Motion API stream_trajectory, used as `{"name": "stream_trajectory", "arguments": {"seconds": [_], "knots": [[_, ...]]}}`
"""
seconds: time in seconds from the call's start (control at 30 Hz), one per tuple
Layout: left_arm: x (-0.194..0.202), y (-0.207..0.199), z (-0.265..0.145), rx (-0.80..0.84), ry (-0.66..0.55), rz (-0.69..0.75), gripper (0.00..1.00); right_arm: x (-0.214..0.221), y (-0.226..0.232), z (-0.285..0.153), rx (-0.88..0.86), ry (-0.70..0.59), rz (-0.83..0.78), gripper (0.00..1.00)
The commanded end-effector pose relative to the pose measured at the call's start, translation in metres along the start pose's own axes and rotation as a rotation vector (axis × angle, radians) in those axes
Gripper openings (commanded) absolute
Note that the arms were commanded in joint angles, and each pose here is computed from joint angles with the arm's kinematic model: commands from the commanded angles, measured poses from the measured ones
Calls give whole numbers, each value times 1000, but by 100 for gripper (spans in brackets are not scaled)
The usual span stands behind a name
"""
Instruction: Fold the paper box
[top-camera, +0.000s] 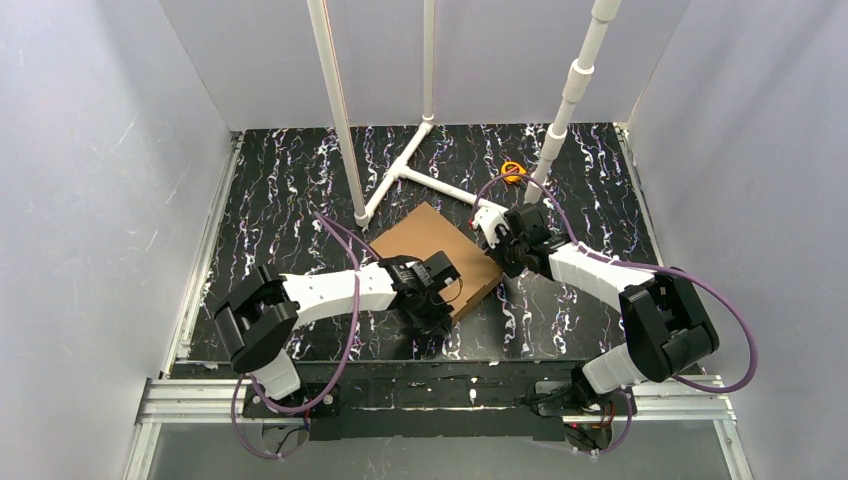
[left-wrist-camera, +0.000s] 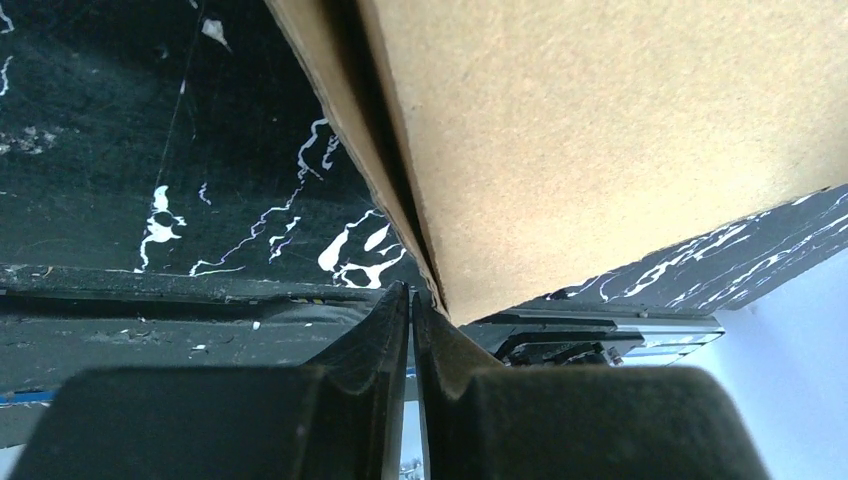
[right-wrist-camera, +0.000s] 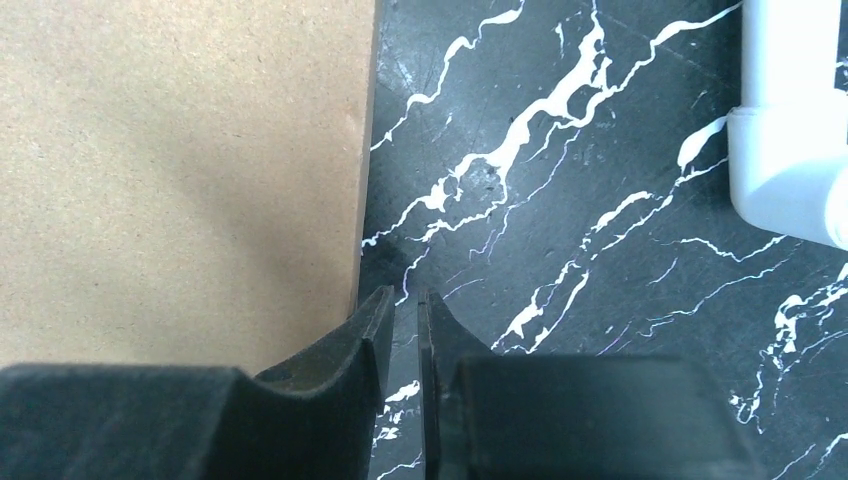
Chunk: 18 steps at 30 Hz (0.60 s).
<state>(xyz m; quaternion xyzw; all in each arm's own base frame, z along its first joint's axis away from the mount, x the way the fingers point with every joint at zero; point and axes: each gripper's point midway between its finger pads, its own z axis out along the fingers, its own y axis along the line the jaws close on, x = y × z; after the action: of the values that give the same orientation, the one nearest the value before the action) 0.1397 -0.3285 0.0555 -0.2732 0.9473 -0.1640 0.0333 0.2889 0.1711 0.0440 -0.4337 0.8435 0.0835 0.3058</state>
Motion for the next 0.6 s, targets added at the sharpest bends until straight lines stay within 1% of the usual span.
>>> {"name": "stream_trajectory", "arguments": {"seconds": [0.0,0.03,0.1,0.2,0.27,0.33,0.37,0.43,0.57], "knots": [[-39,-82,-18,259,-128,-40,6,-1,47,-2,-191,10,13,26],[-38,-82,-20,262,-123,-13,6,-1,41,-2,-163,15,12,27],[-35,-80,-27,277,-110,87,8,-3,29,-3,-111,10,18,30],[-31,-62,-39,284,-94,308,14,-6,18,-7,-73,-6,21,38],[-24,-45,-48,302,-51,443,17,-9,12,-10,-47,-18,12,42],[-21,-30,-56,362,-29,556,28,-11,9,-11,-37,-28,2,43],[-22,-21,-61,386,-28,587,32,-13,9,-12,-39,-32,-2,44],[-28,-5,-68,413,-33,592,37,-15,9,-13,-43,-43,-11,44],[-53,14,-82,442,-108,517,39,-21,10,-14,-51,-60,-25,44]]}}
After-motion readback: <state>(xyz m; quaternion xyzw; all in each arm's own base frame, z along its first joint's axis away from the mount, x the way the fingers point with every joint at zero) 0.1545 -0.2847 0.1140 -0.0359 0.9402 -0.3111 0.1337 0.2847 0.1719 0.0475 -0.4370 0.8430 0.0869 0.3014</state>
